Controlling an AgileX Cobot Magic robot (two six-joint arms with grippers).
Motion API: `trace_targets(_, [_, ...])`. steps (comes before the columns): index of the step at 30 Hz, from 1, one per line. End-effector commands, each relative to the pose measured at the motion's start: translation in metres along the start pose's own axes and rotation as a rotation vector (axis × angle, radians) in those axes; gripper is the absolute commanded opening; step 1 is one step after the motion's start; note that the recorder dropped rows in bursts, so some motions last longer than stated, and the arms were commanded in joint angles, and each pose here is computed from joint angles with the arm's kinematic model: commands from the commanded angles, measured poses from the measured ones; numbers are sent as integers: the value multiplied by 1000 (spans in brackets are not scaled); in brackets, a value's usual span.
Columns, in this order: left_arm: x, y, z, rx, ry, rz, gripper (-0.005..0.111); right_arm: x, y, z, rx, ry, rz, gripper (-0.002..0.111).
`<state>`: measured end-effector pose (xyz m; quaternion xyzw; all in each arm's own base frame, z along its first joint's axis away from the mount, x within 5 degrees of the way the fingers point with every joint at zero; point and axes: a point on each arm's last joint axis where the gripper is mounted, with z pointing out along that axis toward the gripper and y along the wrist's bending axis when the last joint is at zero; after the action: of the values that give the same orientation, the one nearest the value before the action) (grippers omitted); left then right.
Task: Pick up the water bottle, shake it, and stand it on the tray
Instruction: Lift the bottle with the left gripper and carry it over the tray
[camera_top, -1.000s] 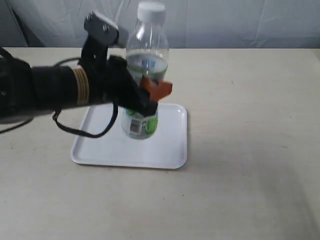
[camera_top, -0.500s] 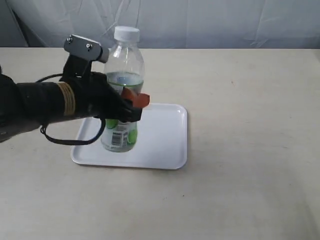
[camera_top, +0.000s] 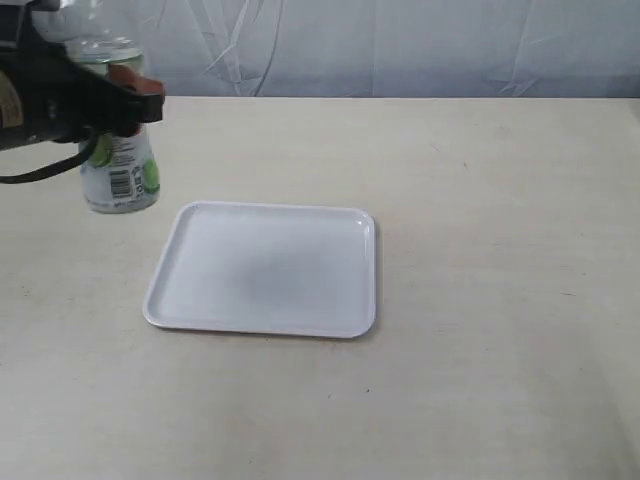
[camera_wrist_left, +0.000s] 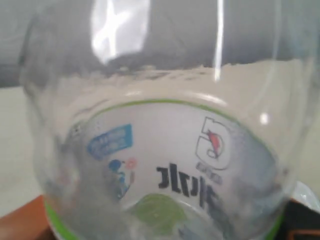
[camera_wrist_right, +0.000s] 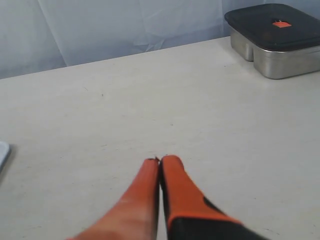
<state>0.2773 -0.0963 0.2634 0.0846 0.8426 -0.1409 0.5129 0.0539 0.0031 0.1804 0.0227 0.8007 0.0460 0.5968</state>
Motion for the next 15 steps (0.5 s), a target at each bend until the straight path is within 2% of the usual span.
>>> trace_targets(1, [10,-75,-13,412,-97,158,0,0,0,0,4,-9,-3,4])
trace_targets(2, [18,-96,-18,489,-76,239,0,0,0,0,4,-9,-3,4])
trace_targets(4, [25,-102,-18,439,-19,285,0,0,0,0,4,-9,-3,4])
trace_targets(6, [27,-76,-11,243,69,263,0,0,0,0,4,-9,-3,4])
trace_targets(8, [21,-40,-5,105,80,117,0,0,0,0,4,-9,-3,4])
trace_targets(9, [15,-26,-3,83,45,39,0,0,0,0,4,-9,-3,4])
trace_targets(10, [11,-23,-3,109,-8,-15,0,0,0,0,4,-9,-3,4])
trace_targets(11, [6,-29,-5,174,-67,-16,0,0,0,0,4,-9,-3,4])
trace_targets(12, [3,-39,-8,248,-104,19,0,0,0,0,4,-9,-3,4])
trace_targets(14, [3,-68,-15,431,-157,171,0,0,0,0,4,-9,-3,4])
trace_targets(15, [2,-74,-17,456,-163,218,0,0,0,0,4,-9,-3,4])
